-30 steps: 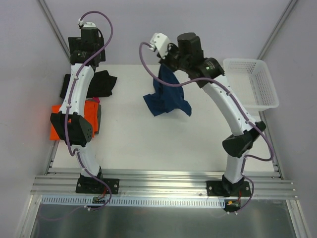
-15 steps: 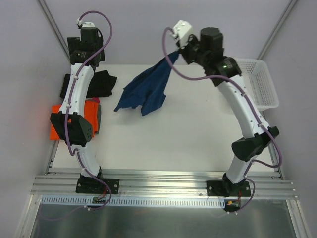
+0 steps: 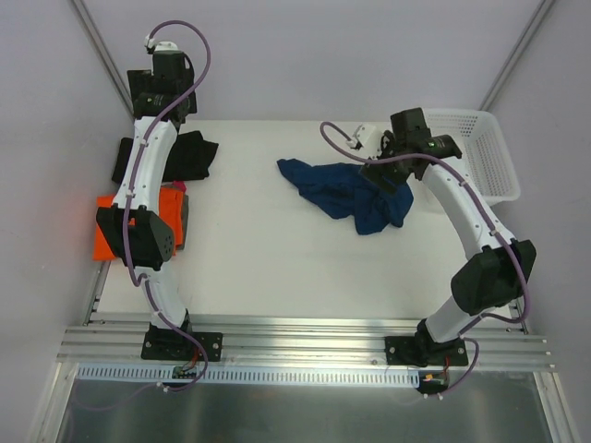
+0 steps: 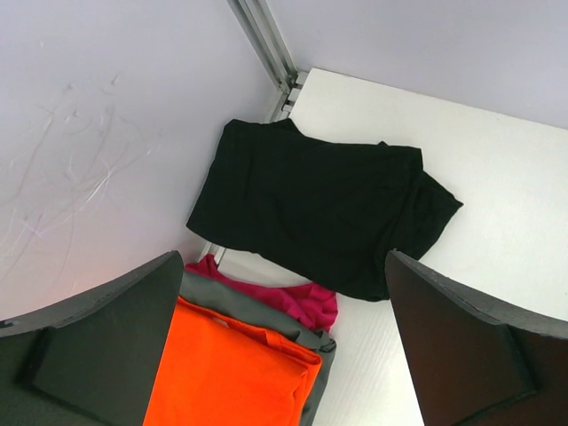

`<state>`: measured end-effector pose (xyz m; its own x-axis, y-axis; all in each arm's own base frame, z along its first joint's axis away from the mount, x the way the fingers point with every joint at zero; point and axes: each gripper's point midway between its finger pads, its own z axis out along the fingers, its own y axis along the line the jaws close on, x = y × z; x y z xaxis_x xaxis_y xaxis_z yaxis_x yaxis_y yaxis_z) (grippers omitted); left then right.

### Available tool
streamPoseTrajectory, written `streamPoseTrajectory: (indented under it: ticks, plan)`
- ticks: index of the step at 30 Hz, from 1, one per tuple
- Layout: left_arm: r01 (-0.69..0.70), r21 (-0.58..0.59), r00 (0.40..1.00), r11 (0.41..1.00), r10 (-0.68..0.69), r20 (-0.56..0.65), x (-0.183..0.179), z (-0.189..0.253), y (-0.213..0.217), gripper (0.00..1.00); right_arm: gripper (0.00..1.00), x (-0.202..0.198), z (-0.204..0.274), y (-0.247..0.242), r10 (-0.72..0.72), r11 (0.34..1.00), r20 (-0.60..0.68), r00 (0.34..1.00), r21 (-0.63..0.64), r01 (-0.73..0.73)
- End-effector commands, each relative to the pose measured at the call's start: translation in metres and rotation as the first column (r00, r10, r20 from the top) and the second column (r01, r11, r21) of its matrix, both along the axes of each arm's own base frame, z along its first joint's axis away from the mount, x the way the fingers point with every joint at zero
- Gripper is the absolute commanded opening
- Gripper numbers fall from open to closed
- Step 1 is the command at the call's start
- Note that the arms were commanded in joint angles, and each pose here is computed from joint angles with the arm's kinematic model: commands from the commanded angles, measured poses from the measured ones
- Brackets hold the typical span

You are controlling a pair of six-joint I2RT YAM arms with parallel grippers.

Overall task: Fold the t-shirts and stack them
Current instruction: Flatten the tshirt out

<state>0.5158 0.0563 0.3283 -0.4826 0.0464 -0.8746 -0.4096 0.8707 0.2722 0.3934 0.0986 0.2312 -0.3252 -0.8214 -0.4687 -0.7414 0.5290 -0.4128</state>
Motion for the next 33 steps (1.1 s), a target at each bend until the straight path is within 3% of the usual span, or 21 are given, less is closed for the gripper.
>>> streamPoseTrajectory:
  ticks: [1, 6, 9, 15, 21, 25, 33]
  plan:
    - [-0.012, -0.001, 0.999, 1.0, 0.012, 0.046, -0.006, 0.02, 0.0, 0.99, 0.77, -0.007, 0.028, 0.02, 0.072, 0.996, 0.045, 0.996, 0.056, -0.074]
    - [-0.01, -0.001, 1.0, 1.0, 0.01, 0.028, -0.009, 0.013, 0.0, 0.99, 0.73, 0.014, 0.055, 0.068, 0.129, 0.981, 0.117, 0.985, 0.128, -0.143]
    - [0.008, -0.006, 1.0, 1.0, -0.008, 0.02, -0.01, 0.011, -0.003, 0.99, 0.71, 0.029, 0.033, 0.09, 0.178, 0.978, 0.095, 0.979, 0.094, -0.187]
    - [0.034, -0.002, 0.999, 0.999, -0.034, -0.012, -0.015, 0.002, -0.009, 0.99, 0.69, 0.088, -0.013, 0.117, 0.138, 0.981, 0.048, 0.989, 0.129, -0.143]
    - [0.035, 0.011, 0.999, 0.999, -0.034, -0.033, -0.023, -0.003, -0.008, 0.99, 0.7, 0.137, -0.02, 0.146, 0.105, 0.982, 0.135, 0.985, 0.145, -0.125]
    - [0.035, 0.014, 0.999, 0.999, -0.034, -0.039, -0.023, -0.005, -0.007, 0.99, 0.73, 0.137, -0.024, 0.187, 0.178, 0.971, 0.177, 0.968, 0.126, -0.201]
    - [0.038, 0.014, 0.998, 0.999, -0.038, -0.046, -0.021, -0.007, -0.008, 0.99, 0.74, 0.104, -0.042, 0.252, 0.302, 0.93, 0.146, 0.942, 0.173, -0.324]
